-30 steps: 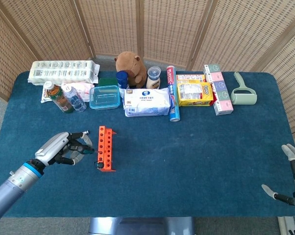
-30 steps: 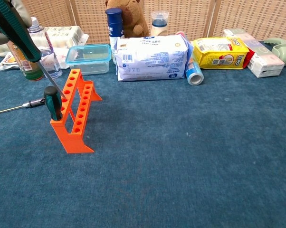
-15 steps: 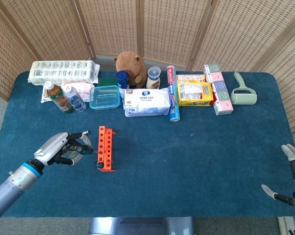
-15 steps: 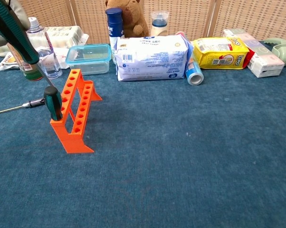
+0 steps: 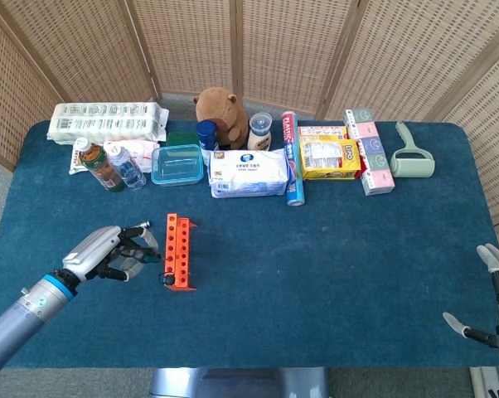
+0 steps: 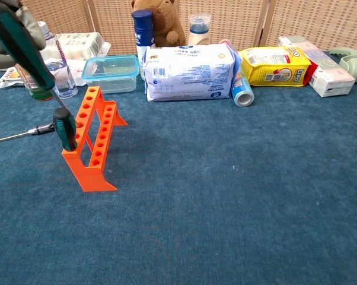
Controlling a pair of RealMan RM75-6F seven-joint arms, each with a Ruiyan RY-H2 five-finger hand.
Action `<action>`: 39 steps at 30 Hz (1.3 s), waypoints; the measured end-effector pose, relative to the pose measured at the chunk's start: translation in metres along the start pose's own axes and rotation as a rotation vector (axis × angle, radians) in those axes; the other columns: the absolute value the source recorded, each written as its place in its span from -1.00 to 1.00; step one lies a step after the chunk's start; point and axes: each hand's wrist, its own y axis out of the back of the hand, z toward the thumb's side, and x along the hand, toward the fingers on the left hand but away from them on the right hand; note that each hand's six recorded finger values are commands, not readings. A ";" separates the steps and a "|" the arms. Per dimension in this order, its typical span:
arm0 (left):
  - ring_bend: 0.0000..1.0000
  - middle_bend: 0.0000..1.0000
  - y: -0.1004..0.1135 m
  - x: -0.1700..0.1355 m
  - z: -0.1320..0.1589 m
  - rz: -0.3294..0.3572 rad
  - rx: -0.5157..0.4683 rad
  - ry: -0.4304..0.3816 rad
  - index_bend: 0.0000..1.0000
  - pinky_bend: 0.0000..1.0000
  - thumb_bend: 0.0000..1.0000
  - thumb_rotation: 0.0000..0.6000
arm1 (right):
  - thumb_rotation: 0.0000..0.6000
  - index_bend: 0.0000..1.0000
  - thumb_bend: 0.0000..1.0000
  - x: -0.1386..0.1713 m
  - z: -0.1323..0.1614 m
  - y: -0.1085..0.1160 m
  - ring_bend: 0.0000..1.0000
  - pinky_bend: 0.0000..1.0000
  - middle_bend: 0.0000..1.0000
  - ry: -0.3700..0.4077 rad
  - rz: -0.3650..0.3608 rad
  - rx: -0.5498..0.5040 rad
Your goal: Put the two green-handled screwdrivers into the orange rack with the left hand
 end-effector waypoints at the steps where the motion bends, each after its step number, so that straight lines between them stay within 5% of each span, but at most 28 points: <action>1: 0.40 0.56 0.000 0.000 0.001 0.000 0.006 0.000 -0.85 0.73 -0.30 1.00 | 1.00 -0.97 -0.79 0.000 0.000 0.000 -1.00 -0.99 -0.91 0.000 0.000 0.000; 4: 0.40 0.56 0.000 0.001 0.002 0.004 0.017 0.000 -1.00 0.73 -0.31 1.00 | 1.00 -0.97 -0.79 0.000 0.000 0.000 -1.00 -0.99 -0.91 0.000 0.000 -0.001; 19: 0.30 0.52 0.013 -0.012 0.013 0.086 -0.005 -0.050 -1.00 0.69 -0.31 1.00 | 1.00 -0.97 -0.79 0.000 0.001 -0.001 -1.00 -0.99 -0.91 0.004 0.003 0.000; 22: -0.05 0.06 0.018 -0.019 0.009 0.106 0.003 -0.051 -1.00 0.46 -0.36 1.00 | 1.00 -0.97 -0.79 0.000 0.001 -0.001 -1.00 -0.99 -0.91 0.005 0.004 0.002; 24: -0.58 -0.53 0.022 -0.025 0.003 0.125 0.022 -0.045 -1.00 0.07 -0.44 1.00 | 1.00 -0.97 -0.79 0.001 0.001 -0.001 -1.00 -0.99 -0.91 0.006 0.004 0.004; 26: -0.90 -0.87 0.028 -0.033 -0.008 0.154 0.059 -0.023 -1.00 -0.17 -0.51 1.00 | 1.00 -0.97 -0.79 0.001 0.002 -0.002 -1.00 -0.98 -0.91 0.006 0.005 0.005; 30: -1.00 -1.00 0.035 -0.048 -0.031 0.215 0.163 0.025 -1.00 -0.47 -0.65 1.00 | 1.00 -0.97 -0.79 0.001 0.003 -0.003 -1.00 -0.99 -0.91 0.010 0.005 0.009; 39: -1.00 -1.00 0.025 -0.117 -0.098 0.418 0.359 0.185 -1.00 -0.71 -0.70 1.00 | 1.00 -0.96 -0.80 0.001 0.003 -0.006 -1.00 -0.99 -0.92 0.014 0.013 0.051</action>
